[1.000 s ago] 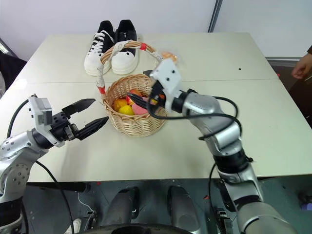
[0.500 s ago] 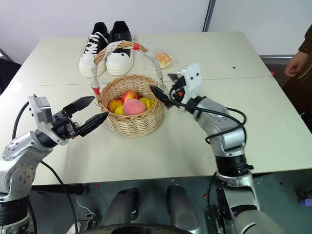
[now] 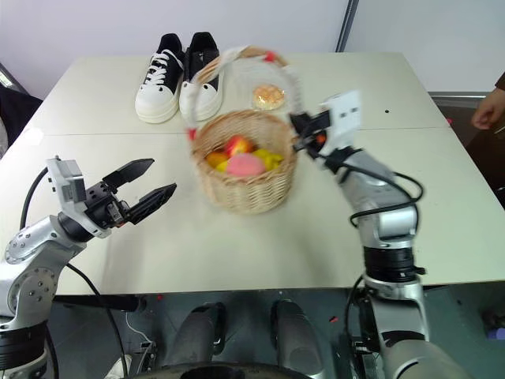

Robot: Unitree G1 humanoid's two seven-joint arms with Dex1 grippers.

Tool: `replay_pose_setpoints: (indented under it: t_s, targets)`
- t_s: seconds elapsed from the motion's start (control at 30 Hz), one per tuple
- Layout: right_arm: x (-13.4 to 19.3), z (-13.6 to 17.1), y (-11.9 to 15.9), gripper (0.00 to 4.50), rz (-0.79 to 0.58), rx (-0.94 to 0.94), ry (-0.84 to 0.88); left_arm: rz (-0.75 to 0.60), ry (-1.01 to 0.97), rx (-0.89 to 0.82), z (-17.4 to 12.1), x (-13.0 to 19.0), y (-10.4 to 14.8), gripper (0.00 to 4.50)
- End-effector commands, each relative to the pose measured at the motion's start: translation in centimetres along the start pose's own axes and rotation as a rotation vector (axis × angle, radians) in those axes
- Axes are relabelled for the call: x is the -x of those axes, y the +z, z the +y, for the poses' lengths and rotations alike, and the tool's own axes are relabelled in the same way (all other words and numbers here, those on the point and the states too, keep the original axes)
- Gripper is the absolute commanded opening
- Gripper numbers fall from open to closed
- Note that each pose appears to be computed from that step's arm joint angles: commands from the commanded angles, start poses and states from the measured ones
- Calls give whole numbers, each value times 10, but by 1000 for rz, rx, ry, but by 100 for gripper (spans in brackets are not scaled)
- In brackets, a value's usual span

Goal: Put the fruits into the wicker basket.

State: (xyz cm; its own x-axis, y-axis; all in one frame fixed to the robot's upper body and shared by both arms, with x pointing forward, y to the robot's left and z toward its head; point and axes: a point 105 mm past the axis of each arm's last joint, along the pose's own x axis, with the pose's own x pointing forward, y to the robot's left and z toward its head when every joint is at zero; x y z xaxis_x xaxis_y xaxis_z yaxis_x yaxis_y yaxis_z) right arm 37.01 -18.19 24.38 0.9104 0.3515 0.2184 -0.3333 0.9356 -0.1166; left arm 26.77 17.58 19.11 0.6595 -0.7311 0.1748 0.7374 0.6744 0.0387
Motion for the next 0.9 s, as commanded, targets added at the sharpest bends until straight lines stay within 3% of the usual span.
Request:
replay_pose_setpoints:
  t_s: [0.03, 0.17, 0.3, 0.33, 0.37, 0.47, 0.63, 0.73, 0.9]
  targets:
    - [15, -44, 25, 5, -69, 93, -182, -20, -33, -18, -4, -6, 4, 450]
    - [26, -103, 14, 5, -6, 119, -428, -27, -60, -16, -3, -15, 3, 450]
    - [24, -117, 5, 5, -2, 85, -474, -26, -74, -24, -1, -20, 2, 450]
    - [24, -117, 5, 101, -5, 81, -471, -26, -73, -27, -1, -21, 2, 450]
    - [26, -117, 4, 130, -6, 82, -469, -26, -71, -29, 0, -21, 2, 450]
    - [34, -116, 8, 276, -24, 107, -468, -10, -42, -37, 5, -20, 0, 450]
    - [71, -112, 9, 276, -61, 113, -425, 65, 144, -43, 36, -4, -15, 450]
    - [91, -95, 0, 276, -42, 126, -324, 94, 256, -49, 54, 15, -24, 450]
    - [87, -4, -15, 276, 19, 106, 171, 183, 381, -52, 71, 46, -44, 450]
